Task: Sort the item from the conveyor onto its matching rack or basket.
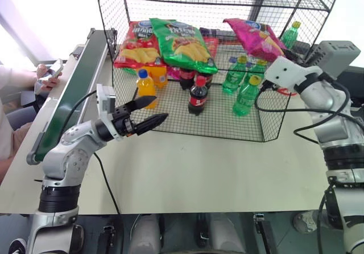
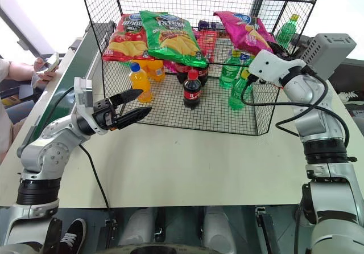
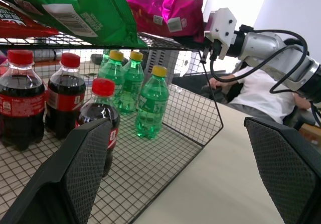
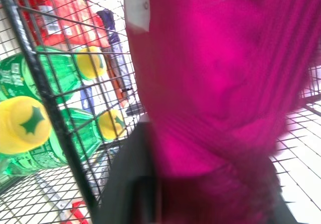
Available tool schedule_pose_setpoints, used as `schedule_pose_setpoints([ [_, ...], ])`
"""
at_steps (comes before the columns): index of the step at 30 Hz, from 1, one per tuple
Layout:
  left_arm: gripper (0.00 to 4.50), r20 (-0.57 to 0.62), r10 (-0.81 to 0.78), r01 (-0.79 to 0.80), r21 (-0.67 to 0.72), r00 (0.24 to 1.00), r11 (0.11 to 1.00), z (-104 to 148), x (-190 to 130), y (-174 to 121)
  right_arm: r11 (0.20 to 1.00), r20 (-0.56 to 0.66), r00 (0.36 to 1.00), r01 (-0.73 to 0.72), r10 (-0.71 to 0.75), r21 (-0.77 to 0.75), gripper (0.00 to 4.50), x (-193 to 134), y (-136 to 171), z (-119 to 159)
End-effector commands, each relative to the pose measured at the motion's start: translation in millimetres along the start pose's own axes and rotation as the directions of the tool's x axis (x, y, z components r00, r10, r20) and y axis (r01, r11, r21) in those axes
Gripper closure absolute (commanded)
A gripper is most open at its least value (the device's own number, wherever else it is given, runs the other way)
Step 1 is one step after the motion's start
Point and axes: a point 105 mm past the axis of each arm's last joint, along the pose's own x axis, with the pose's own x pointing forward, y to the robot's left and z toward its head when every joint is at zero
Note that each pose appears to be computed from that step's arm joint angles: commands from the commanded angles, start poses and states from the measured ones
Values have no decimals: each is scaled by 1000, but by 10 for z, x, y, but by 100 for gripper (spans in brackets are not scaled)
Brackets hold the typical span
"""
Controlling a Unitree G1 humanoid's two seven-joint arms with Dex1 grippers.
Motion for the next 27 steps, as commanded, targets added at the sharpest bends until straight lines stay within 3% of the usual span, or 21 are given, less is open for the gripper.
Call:
schedule_pose_setpoints([
  [1,0,17,-9,9,42,1000,999,77,2,-39,998,32,999,5,-7,69,88,29,-69,95],
  [3,0,9,-3,3,49,1000,999,59,-8,-26,989,82,996,-54,43,141,4,24,-10,177],
  [4,0,10,2,-2,54,1000,999,57,-13,-16,985,122,991,-80,61,155,1,15,5,244],
  [5,0,13,4,-5,54,1000,999,59,-13,-14,968,148,987,-99,66,230,1,4,4,284],
  [12,0,8,-3,2,48,1000,999,8,18,-50,934,205,968,-204,147,293,1,-79,-65,283],
  [17,0,9,-5,4,54,1000,999,20,18,-53,858,275,950,-263,150,442,1,-131,-65,397],
  [19,0,4,-6,6,57,1000,998,19,12,-53,830,350,926,-302,139,469,1,-173,-78,531],
  [24,0,4,0,0,58,1000,998,18,9,-47,844,375,918,-301,130,444,1,-184,-95,606],
  [27,0,-2,-1,1,61,1000,998,8,12,-49,864,375,917,-294,135,408,82,-192,-62,607],
])
